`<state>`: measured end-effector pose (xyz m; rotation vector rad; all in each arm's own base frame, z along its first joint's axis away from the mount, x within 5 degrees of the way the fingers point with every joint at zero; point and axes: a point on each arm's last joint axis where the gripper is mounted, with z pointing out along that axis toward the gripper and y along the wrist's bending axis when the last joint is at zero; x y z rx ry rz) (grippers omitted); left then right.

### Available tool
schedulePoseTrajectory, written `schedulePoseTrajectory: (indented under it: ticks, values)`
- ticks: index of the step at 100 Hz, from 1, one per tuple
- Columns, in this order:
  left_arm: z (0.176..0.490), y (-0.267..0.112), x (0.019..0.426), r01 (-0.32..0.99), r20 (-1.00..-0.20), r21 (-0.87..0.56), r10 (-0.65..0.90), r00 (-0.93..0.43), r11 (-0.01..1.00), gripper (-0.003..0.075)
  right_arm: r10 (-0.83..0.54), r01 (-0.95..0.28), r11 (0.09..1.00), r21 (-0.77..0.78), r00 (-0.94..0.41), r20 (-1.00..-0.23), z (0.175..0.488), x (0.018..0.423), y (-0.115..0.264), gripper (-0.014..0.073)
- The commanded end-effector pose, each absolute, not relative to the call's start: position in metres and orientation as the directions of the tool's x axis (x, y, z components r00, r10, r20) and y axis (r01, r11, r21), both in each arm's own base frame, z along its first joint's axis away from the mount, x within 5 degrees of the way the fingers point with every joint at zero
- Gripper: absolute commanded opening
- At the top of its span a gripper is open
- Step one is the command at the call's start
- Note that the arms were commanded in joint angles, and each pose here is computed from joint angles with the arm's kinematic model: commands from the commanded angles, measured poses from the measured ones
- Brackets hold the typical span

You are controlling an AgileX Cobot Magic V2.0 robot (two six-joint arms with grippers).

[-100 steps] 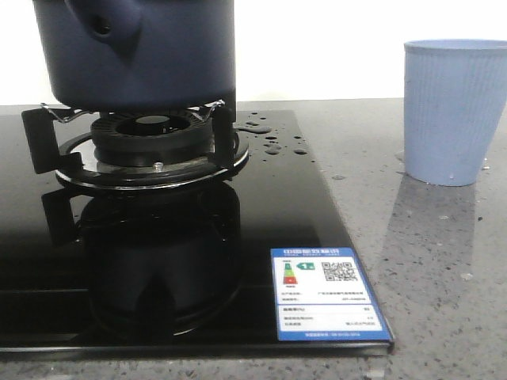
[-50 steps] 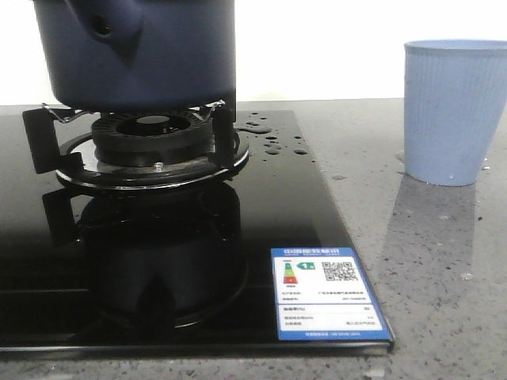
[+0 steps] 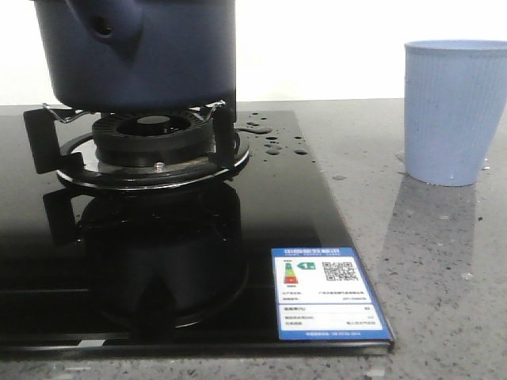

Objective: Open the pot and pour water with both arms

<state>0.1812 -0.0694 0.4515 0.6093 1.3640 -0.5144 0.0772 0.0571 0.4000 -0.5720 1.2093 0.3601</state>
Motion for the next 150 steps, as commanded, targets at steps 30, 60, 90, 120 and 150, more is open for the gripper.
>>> schedulePoseTrajectory:
  ticks: [30,60,90,120,150]
  values:
    - [0.366,-0.046,0.056,0.519,-0.98,0.06,-0.049,0.194,0.852,-0.002,-0.063,-0.372,0.9,-0.228,0.406,-0.912,0.366,0.042,0.023,-0.0066]
    - [0.293,-0.038,0.041,0.454,-0.984,0.011,-0.071,0.164,0.891,-0.0019,-0.062,-0.367,0.903,-0.224,0.405,-0.912,0.324,0.031,0.017,-0.0066]
    - [0.282,-0.038,0.041,0.454,-0.986,0.004,-0.07,0.148,0.891,-0.0019,-0.062,-0.401,0.885,-0.238,0.406,-0.912,0.32,0.029,0.02,-0.0066]
    - [0.282,-0.038,0.041,0.454,-0.986,0.004,-0.07,0.148,0.891,-0.0019,-0.062,-0.401,0.885,-0.238,0.406,-0.912,0.32,0.029,0.02,-0.0066]
    - [0.282,-0.038,0.041,0.449,-0.987,0.008,-0.066,0.149,0.894,-0.0019,-0.062,-0.401,0.885,-0.238,0.406,-0.912,0.32,0.029,0.02,-0.0066]
